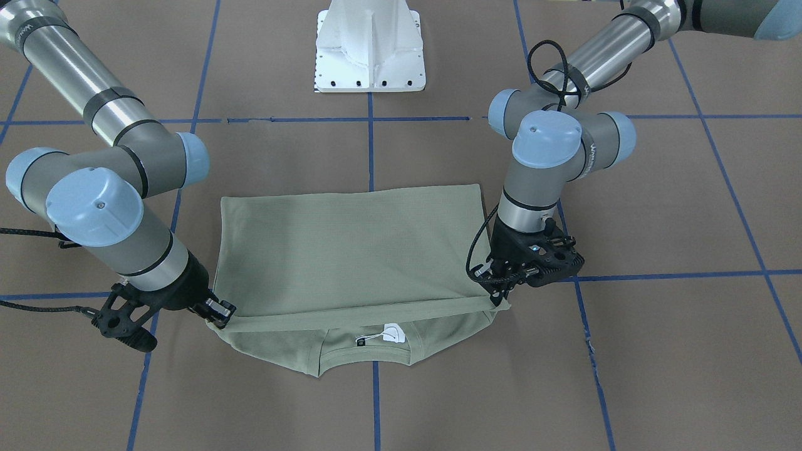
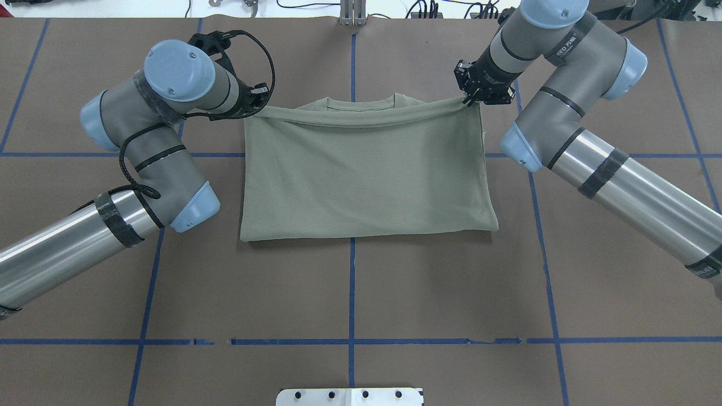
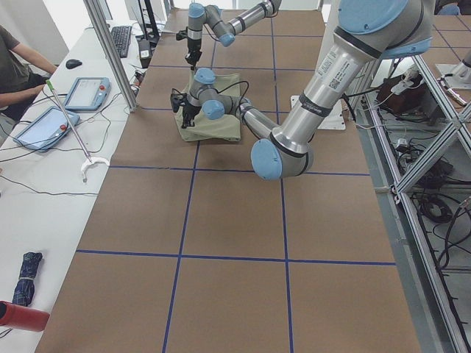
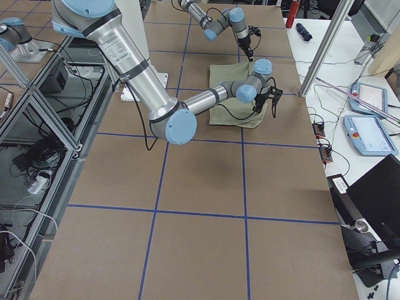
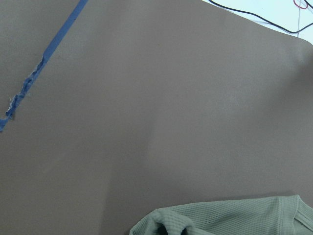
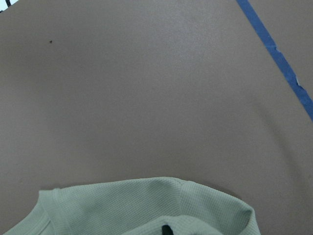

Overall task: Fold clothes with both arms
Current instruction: 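Lower the hem onto the collar edge and open both grippers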

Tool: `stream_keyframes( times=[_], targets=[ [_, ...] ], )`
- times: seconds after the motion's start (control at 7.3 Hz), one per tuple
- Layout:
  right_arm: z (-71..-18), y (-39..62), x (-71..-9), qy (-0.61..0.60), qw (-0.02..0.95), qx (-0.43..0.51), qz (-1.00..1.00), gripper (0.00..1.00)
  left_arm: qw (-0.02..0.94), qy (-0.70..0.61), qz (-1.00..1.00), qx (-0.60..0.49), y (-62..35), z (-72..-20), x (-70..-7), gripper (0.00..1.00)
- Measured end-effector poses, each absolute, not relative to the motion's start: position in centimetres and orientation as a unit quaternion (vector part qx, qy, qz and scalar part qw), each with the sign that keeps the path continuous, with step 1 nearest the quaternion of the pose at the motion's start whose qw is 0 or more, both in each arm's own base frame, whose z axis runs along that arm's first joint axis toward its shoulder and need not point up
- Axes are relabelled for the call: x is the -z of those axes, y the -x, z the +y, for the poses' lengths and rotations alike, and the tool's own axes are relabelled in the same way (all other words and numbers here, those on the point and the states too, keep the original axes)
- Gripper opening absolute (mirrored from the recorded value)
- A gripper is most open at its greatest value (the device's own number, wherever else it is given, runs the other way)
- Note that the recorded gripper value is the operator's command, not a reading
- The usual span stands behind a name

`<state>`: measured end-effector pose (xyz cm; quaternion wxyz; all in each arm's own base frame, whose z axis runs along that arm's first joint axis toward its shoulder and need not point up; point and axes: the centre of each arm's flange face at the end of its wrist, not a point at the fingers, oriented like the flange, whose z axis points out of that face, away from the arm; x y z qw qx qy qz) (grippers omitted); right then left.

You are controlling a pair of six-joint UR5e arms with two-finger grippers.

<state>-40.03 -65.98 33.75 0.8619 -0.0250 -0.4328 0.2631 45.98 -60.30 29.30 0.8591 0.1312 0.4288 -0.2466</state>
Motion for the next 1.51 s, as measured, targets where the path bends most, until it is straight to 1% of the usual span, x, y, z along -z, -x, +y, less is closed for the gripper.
stream_keyframes(
  times=[0.55, 0.68, 0.82, 0.96, 1.1, 1.51],
  targets=[
    [-66.18, 40.15, -33.52, 0.024, 0.861, -0.262, -0.434, 0.0, 0.859, -0.131, 0.428, 0.248, -46.21, -60.63, -29.15, 0.0],
    [-66.15, 40.13, -33.35, 0.021, 0.86, -0.26, -0.439, 0.11, 0.859, -0.131, 0.428, 0.247, -46.4, -60.77, -29.02, 0.02],
    [-66.07, 40.13, -33.31, 0.017, 0.858, -0.257, -0.445, 0.49, 0.86, -0.131, 0.428, 0.247, -46.57, -60.87, -28.9, 0.63],
    [-65.99, 40.17, -33.37, 0.016, 0.857, -0.255, -0.447, 0.94, 0.86, -0.131, 0.428, 0.246, -46.67, -60.9, -28.85, 1.0],
    [-65.94, 40.19, -33.52, 0.015, 0.857, -0.255, -0.447, 1.0, 0.861, -0.131, 0.427, 0.245, -46.73, -60.89, -28.89, 1.0],
    [-65.8, 39.98, -34.06, 0.014, 0.857, -0.252, -0.448, 1.0, 0.86, -0.133, 0.429, 0.242, -46.83, -60.86, -28.68, 1.0]
  ],
)
